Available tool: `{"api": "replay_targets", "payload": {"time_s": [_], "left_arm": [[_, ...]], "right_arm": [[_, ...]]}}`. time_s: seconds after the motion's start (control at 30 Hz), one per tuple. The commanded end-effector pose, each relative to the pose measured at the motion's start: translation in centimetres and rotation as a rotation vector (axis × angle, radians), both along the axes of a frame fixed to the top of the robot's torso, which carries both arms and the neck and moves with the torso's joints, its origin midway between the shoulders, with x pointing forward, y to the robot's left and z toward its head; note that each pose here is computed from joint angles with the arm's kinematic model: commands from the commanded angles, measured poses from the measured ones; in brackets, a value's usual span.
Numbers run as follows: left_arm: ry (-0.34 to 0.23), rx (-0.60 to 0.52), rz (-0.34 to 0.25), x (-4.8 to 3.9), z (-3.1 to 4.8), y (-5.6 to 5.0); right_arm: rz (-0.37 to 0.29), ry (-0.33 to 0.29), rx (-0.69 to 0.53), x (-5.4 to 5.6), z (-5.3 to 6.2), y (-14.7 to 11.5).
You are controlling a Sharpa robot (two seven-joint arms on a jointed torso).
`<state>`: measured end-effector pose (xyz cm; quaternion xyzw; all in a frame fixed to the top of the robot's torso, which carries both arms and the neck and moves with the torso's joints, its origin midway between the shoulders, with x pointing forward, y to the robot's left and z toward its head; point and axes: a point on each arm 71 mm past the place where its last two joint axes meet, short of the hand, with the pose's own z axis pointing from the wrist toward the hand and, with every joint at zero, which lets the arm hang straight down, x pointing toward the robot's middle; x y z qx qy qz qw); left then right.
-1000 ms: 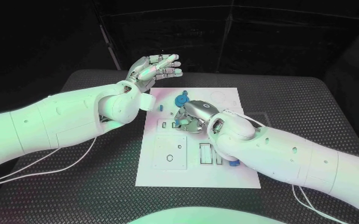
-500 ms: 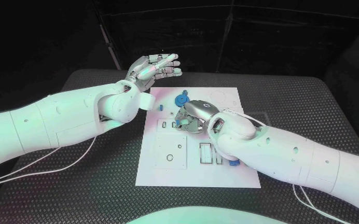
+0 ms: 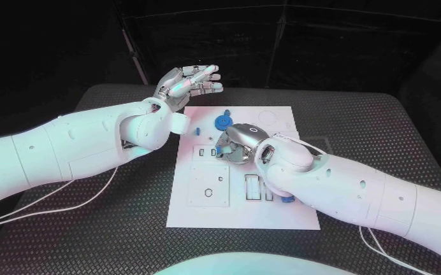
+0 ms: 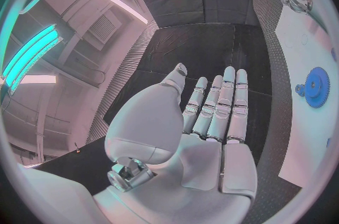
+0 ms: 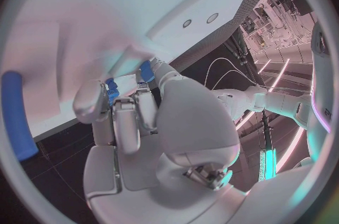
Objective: Assemble the parts on the task board
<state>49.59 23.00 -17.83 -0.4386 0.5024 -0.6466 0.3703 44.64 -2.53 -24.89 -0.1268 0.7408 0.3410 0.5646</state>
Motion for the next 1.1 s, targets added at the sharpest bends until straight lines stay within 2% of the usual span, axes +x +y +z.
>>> {"api": "replay_targets", "payload": {"time_s": [0.03, 0.77, 1.0, 1.1], "left_arm": [[-0.005, -0.005, -0.01, 0.02, 0.16, -0.1], [-0.002, -0.004, -0.008, 0.03, 0.15, -0.1], [-0.003, -0.005, -0.012, 0.04, 0.14, -0.1], [0.001, -0.007, -0.019, 0.06, 0.11, 0.0]], "right_arm": [[-0.02, 0.019, -0.046, 0.0, -0.7, -0.3], [-0.045, -0.015, 0.002, 0.0, -0.2, -0.3], [-0.05, -0.06, 0.108, -0.2, 0.4, -0.7], [-0.017, -0.086, 0.202, -0.8, 1.0, -1.1]]}}
